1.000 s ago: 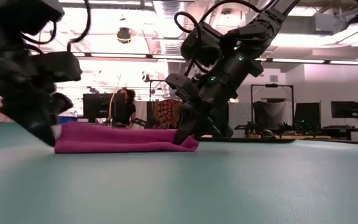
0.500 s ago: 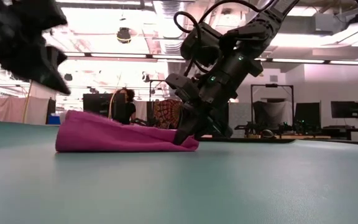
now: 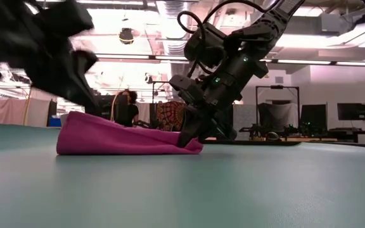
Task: Roll towel
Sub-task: Roll the pink towel
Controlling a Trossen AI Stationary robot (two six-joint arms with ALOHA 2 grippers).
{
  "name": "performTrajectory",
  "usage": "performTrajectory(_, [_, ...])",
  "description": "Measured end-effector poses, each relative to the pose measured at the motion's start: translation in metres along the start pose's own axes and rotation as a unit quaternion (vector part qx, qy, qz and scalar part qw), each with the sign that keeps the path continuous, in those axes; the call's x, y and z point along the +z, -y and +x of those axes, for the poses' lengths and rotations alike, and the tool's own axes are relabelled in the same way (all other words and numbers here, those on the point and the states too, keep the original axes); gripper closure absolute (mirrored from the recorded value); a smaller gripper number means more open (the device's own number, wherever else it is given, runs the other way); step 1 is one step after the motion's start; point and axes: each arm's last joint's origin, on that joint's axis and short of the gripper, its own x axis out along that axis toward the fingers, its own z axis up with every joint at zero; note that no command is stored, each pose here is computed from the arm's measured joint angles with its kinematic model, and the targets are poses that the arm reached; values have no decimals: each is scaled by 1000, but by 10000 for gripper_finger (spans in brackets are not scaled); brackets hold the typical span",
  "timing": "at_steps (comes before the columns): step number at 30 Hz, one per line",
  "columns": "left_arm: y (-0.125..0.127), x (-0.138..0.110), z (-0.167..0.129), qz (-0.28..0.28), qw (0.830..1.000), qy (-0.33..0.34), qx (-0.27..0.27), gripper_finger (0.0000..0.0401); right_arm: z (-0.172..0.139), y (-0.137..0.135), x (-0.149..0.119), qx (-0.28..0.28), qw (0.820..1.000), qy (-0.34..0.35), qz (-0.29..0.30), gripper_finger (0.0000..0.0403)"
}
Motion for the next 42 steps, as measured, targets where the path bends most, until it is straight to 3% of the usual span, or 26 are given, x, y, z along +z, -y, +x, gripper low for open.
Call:
performTrajectory(8, [-10, -18, 13, -21, 994, -57, 87, 401, 0, 0, 0, 0, 1000, 0, -4, 387])
performTrajectory(15, [-11, -48, 17, -82, 992, -50, 86, 401, 0, -1, 0, 1, 1000, 0, -15, 387])
performTrajectory(26, [-17, -73, 18, -96, 987, -65, 107, 401, -1, -6, 1, 18, 999, 19, -43, 358])
performTrajectory(42, [-16, -75, 18, -86, 990, -79, 85, 401, -35, -17, 17, 32, 988, 67, -134, 316])
